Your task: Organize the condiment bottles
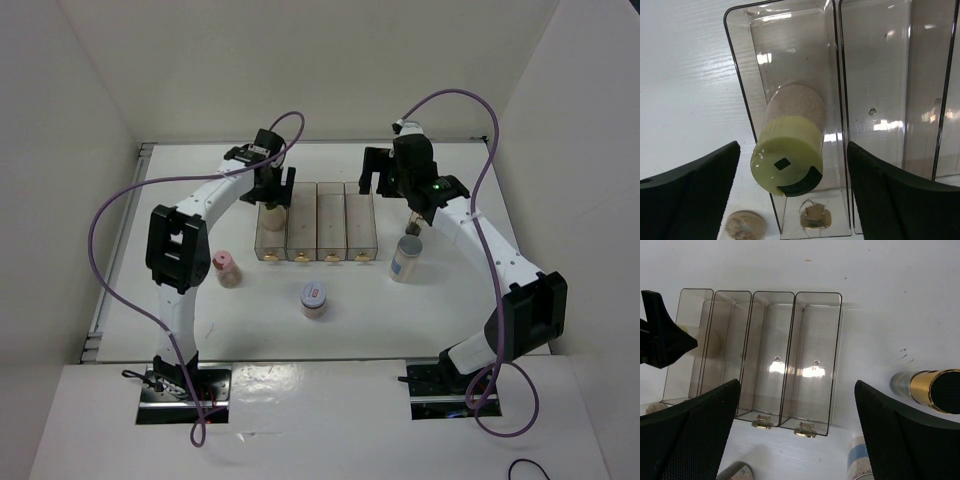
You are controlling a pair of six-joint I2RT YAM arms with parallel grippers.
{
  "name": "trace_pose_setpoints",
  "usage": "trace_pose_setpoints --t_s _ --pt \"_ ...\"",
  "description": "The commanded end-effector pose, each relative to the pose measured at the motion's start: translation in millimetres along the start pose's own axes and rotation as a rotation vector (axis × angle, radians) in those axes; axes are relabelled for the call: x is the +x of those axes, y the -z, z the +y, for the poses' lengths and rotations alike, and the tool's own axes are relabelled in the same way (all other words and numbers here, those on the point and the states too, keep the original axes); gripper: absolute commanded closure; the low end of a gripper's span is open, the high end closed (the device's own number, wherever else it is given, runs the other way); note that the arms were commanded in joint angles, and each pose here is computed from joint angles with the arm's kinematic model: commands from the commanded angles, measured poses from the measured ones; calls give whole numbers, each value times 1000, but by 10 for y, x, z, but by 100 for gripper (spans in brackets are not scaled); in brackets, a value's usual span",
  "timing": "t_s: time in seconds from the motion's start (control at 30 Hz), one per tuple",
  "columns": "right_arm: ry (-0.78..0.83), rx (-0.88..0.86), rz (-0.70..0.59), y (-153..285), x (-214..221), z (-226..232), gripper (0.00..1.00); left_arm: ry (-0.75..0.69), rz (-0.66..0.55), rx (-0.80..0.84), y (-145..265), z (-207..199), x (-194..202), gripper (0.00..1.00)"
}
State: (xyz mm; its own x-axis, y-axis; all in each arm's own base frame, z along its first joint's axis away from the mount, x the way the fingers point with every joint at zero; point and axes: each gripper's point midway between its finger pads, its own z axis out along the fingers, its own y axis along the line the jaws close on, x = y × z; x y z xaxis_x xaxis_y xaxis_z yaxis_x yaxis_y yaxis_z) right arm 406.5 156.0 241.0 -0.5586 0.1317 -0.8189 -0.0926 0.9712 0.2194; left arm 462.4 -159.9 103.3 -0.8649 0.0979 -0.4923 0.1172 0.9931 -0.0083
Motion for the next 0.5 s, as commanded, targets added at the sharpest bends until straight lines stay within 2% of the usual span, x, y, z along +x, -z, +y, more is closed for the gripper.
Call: trace_pose_setpoints --t_s 0.0,0.07,0.23,0.27,0.3,0.37,0.43,0.47 --pt "-9 -24 -57 17 -145 45 1 3 -33 -7 143 31 -80 5" --pt "-9 -24 -57 17 -145 45 1 17 -76 12 358 4 -219 0" --pt "-9 -33 -54 18 -140 61 1 37 -192 60 1153 6 -425 0" --pt "-9 -33 -54 18 -140 61 1 47 -181 58 1272 28 -365 0" --pt "-9 -33 -54 18 -140 61 1 67 -231 72 1553 45 -400 0" --pt "-9 -33 -54 18 -140 61 1 89 -238 65 1815 123 -222 0" --pt "-9 -33 -54 18 -140 61 1 126 -218 54 1911 179 -26 0" --pt "-9 -41 -51 20 -135 76 1 177 -186 20 1908 331 199 0"
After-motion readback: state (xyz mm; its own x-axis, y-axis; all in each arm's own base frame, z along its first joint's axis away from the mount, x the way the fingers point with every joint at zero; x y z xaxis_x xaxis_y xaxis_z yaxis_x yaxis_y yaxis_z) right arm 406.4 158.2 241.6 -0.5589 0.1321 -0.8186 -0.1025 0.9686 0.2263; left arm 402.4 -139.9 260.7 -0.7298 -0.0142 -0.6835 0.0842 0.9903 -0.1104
